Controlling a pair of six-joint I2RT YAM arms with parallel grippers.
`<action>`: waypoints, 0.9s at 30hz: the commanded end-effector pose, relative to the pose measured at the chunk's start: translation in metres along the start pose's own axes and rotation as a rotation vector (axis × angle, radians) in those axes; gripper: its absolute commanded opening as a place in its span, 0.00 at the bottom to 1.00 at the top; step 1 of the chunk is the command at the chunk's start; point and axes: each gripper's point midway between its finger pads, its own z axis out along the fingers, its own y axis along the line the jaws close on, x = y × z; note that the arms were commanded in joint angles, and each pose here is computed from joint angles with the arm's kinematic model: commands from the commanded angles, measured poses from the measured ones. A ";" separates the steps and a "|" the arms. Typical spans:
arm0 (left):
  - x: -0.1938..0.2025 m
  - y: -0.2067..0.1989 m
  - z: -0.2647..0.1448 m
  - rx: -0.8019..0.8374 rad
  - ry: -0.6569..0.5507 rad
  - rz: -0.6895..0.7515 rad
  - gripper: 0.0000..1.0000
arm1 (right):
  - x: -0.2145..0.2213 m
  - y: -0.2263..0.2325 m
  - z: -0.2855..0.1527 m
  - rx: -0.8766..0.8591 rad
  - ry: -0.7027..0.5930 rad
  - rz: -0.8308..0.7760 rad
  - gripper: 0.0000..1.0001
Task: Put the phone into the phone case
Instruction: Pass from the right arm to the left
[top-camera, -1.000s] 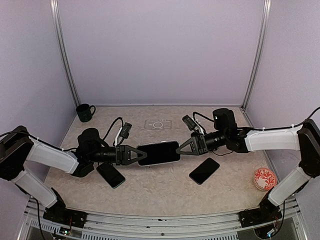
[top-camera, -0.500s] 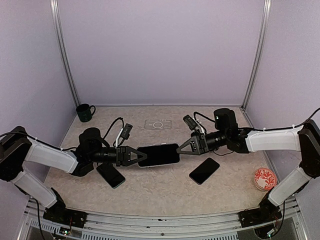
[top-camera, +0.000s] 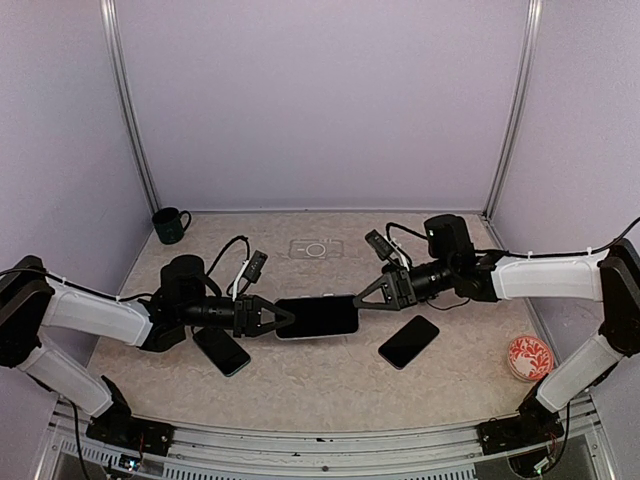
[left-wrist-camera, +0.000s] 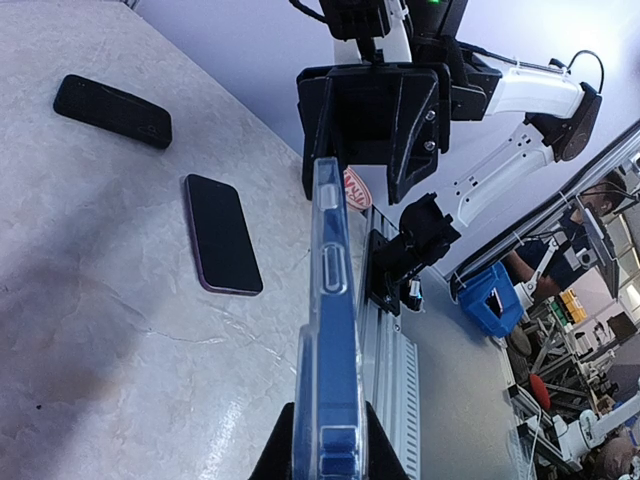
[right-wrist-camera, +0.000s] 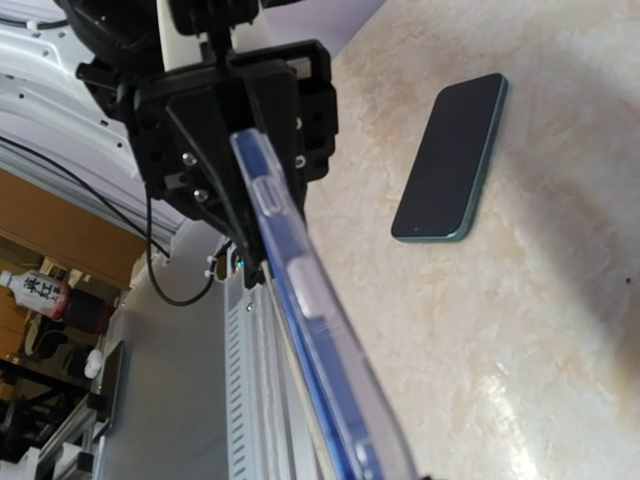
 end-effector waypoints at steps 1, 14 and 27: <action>-0.012 -0.008 0.003 0.008 -0.022 0.043 0.00 | -0.016 0.014 -0.003 -0.007 -0.023 -0.083 0.40; -0.012 -0.009 0.005 0.011 -0.017 0.038 0.00 | -0.010 0.012 0.004 -0.007 0.002 -0.086 0.32; -0.012 -0.008 0.008 0.010 -0.014 0.037 0.00 | -0.002 0.011 0.008 -0.012 0.018 -0.088 0.21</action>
